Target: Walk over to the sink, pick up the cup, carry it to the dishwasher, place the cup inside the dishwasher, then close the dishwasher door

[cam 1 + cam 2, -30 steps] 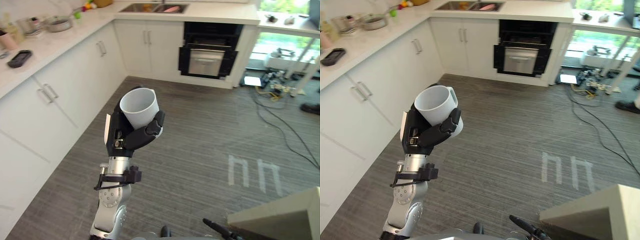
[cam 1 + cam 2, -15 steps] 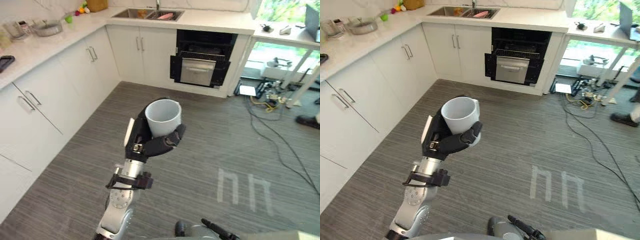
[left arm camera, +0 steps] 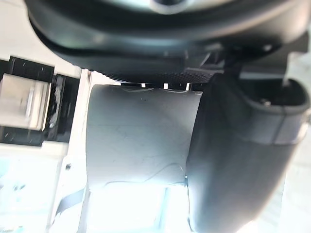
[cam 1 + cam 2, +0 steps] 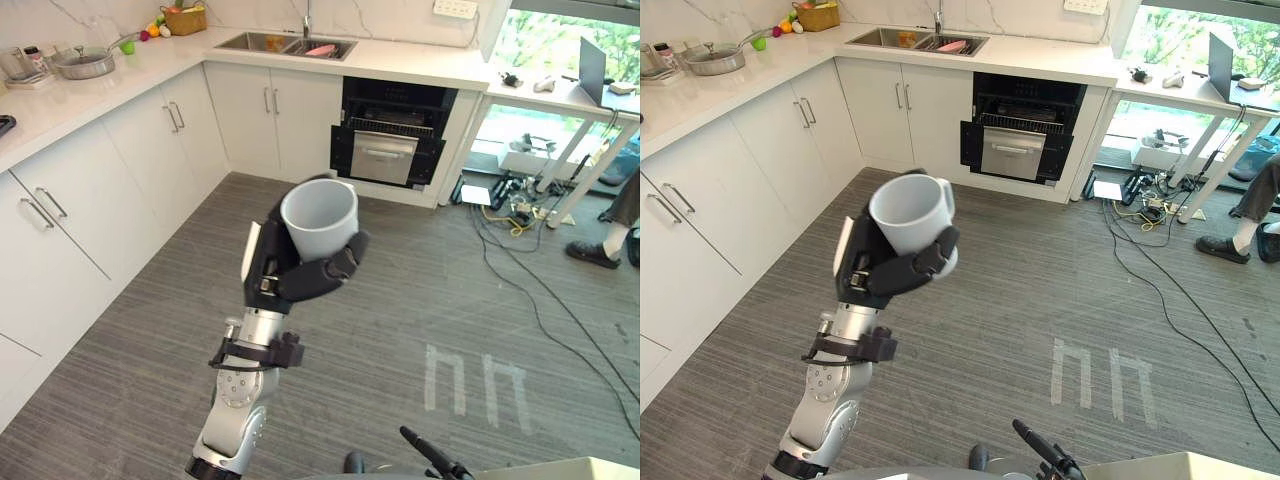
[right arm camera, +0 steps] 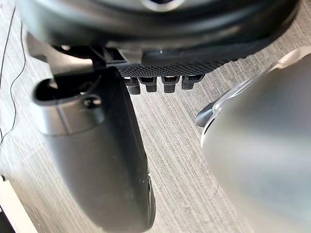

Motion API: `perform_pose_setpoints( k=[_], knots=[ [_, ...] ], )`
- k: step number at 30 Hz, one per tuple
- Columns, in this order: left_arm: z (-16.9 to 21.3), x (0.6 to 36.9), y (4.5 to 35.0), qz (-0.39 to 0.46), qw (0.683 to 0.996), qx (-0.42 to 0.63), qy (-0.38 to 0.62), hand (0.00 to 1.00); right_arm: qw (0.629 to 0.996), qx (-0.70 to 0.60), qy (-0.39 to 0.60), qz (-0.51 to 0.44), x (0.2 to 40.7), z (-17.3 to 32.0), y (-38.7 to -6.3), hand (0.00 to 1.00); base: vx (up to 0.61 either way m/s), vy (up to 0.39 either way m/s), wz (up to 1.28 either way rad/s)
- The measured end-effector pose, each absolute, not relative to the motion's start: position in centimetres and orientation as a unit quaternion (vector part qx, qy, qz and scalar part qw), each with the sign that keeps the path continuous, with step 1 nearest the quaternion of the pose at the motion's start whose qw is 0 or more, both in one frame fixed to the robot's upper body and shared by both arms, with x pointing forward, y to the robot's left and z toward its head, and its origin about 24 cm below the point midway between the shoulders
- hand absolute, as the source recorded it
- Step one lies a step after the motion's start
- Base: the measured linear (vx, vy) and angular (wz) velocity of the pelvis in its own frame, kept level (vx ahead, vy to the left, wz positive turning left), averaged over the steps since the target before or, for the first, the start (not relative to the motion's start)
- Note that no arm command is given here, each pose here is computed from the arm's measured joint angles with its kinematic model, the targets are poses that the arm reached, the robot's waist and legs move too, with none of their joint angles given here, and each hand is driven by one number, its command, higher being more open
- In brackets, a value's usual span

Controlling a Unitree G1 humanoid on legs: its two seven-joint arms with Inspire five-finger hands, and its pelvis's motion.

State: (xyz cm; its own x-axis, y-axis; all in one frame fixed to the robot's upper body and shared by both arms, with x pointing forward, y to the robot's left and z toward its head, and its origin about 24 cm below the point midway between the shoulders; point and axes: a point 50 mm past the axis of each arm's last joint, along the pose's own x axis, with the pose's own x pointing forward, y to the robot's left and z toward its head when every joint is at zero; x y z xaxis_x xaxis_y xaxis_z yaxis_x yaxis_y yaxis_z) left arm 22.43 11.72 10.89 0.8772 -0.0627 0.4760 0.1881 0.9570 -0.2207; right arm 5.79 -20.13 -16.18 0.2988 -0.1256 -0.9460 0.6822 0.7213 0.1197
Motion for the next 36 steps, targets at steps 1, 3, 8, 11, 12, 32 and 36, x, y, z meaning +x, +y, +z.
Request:
perform_pose_setpoints(
  k=[1, 3, 8, 11, 12, 32, 36],
  knots=[
    [10.9, 22.5, 12.2, -0.049, 0.960, -0.132, -0.240, 0.00, 0.764, 0.260, 0.530, -0.262, 5.9, -16.1, -20.1, 1.00, 0.08, 0.063, 0.25],
    [10.6, 22.7, 14.7, 0.026, 0.960, -0.136, -0.242, 0.00, 0.771, 0.246, 0.535, -0.245, 6.1, -16.1, -20.2, 1.00, 0.07, 0.067, 0.23],
    [9.4, 22.1, 18.8, 0.148, 0.951, -0.156, -0.221, 0.00, 0.778, 0.230, 0.547, -0.206, 6.3, -16.2, -20.3, 1.00, 0.05, 0.049, 0.33],
    [8.8, 21.6, 19.1, 0.157, 0.951, -0.163, -0.211, 0.00, 0.773, 0.234, 0.555, -0.200, 5.9, -16.3, -20.4, 1.00, -0.02, 0.068, 0.32],
    [8.6, 21.3, 19.3, 0.163, 0.951, -0.161, -0.206, 0.00, 0.773, 0.236, 0.556, -0.196, 6.0, -16.3, -20.5, 1.00, -0.06, 0.066, 0.04],
    [8.7, 18.7, 19.5, 0.173, 0.937, -0.206, -0.222, 0.00, 0.763, 0.218, 0.573, -0.208, 4.7, -16.1, -23.9, 1.00, 0.09, 0.113, 0.13],
    [8.3, 18.8, 19.3, 0.151, 0.939, -0.224, -0.213, 0.00, 0.749, 0.195, 0.592, -0.223, 2.9, -16.2, -24.4, 1.00, 0.47, 0.367, -0.10]
  ],
)
